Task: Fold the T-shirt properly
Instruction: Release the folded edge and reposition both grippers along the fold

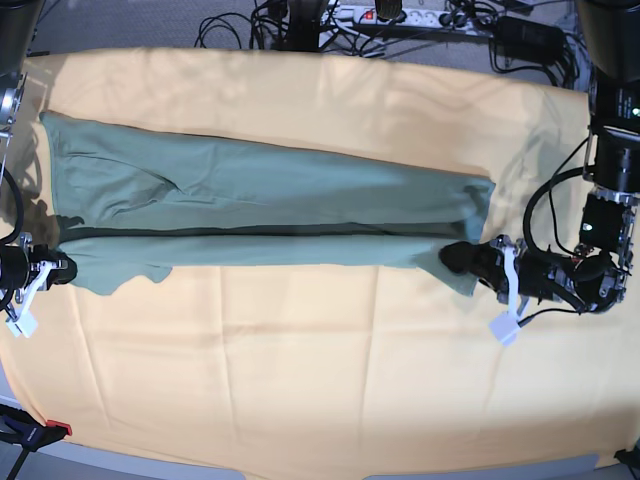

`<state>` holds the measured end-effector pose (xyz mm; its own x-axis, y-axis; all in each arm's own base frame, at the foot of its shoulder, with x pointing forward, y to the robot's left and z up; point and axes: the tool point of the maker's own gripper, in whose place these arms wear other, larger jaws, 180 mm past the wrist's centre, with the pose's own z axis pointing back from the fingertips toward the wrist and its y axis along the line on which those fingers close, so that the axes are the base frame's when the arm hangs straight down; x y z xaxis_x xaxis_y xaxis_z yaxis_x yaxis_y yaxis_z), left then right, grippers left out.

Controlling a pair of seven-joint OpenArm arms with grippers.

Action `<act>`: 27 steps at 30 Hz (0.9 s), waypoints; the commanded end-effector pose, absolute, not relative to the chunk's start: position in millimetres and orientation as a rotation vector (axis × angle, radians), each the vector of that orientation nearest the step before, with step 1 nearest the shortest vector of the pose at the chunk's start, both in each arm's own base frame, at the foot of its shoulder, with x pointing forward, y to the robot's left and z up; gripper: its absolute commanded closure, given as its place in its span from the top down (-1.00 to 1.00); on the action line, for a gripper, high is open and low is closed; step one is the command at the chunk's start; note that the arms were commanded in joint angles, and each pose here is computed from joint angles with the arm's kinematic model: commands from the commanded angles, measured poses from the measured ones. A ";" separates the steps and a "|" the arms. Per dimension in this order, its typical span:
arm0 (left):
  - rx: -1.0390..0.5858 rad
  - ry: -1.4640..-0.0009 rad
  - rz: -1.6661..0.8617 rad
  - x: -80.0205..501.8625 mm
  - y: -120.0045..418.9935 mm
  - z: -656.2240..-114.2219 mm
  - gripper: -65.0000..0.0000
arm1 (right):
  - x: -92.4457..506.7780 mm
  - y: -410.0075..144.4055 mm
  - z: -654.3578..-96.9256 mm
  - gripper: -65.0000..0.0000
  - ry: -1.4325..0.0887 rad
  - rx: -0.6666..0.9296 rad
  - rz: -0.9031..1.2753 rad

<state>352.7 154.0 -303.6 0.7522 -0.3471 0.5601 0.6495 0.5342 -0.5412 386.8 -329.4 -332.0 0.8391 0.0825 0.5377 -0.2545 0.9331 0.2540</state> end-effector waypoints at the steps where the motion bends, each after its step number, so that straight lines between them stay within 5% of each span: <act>1: -0.809 -0.460 -0.630 360.5 157.4 -287.3 -1.00 | 397.8 -339.9 -308.7 -1.00 -0.609 0.303 0.189; 9: -0.828 -0.396 -0.600 339.4 157.6 -311.8 -1.00 | 395.9 -343.0 -311.1 -1.00 -0.593 0.284 0.193; 10: -0.829 -0.391 -0.597 337.9 157.8 -313.6 -0.79 | 395.3 -344.5 -312.1 -0.89 -0.588 0.274 0.195; 13: -0.832 -0.381 -0.592 334.3 157.6 -317.4 -0.10 | 392.7 -350.7 -315.4 -0.12 -0.566 0.237 0.202; 15: -0.833 -0.378 -0.591 333.3 157.7 -318.5 0.05 | 392.5 -352.2 -314.6 0.10 -0.567 0.235 0.201; 27: -0.833 -0.379 -0.591 333.5 157.7 -318.2 0.05 | 418.1 -331.3 -283.7 0.10 -0.765 0.384 0.153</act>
